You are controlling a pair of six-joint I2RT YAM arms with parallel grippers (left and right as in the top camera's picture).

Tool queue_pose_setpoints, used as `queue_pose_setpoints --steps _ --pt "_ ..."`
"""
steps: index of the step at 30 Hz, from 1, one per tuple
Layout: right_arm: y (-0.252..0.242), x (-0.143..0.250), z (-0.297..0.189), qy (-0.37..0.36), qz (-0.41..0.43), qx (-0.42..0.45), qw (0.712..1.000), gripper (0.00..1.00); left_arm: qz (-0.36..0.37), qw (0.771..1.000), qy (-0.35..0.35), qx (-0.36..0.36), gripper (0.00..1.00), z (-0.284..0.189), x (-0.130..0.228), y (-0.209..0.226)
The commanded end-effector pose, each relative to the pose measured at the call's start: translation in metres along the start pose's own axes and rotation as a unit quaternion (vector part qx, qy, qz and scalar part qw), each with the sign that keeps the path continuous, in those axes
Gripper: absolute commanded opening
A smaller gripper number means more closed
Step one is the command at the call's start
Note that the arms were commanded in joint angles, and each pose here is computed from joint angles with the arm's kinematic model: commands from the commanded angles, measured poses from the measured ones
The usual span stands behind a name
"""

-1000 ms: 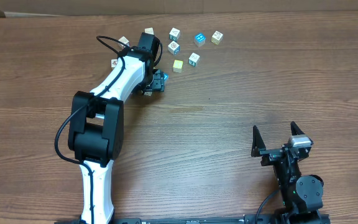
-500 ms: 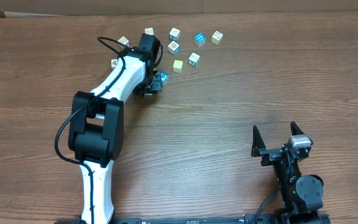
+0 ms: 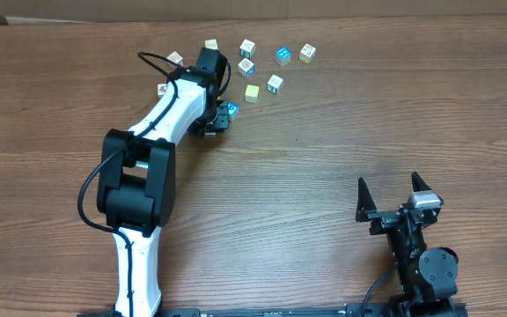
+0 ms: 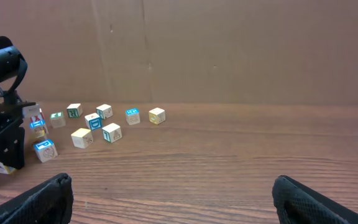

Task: Form a tower
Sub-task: 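Close the left gripper on the white block and lift it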

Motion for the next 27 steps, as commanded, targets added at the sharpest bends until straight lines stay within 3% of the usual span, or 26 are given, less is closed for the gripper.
queue_pose_setpoints --steps 1,5,12,20,27 --pt "0.000 0.004 0.001 0.003 -0.001 0.000 1.000 1.00 0.007 1.000 0.017 -0.014 0.30 0.009 0.009 0.003" --pt "0.000 0.004 0.001 0.003 -0.001 0.000 1.000 1.00 0.013 0.998 0.048 -0.033 0.20 0.008 0.022 0.010" --pt "0.000 0.004 0.001 0.003 -0.001 0.000 1.000 1.00 0.002 0.994 0.093 -0.057 0.23 0.005 0.038 0.020" --pt "0.000 0.004 0.001 0.003 -0.001 0.000 1.000 1.00 0.010 0.990 0.134 -0.042 0.25 0.000 0.062 0.003" --pt "0.000 0.004 0.001 0.003 -0.001 0.000 1.000 1.00 0.003 0.987 0.151 -0.059 0.20 -0.003 0.071 0.007"
Point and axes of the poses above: each gripper's point midway between its finger pads, its own z axis out along the fingers, its own y axis along the line the jaws close on, x = y × z, the point moved 5 cm from there along -z, back along the fingers, and after that the axes turned 15 degrees about -z, right-handed, at the moved point
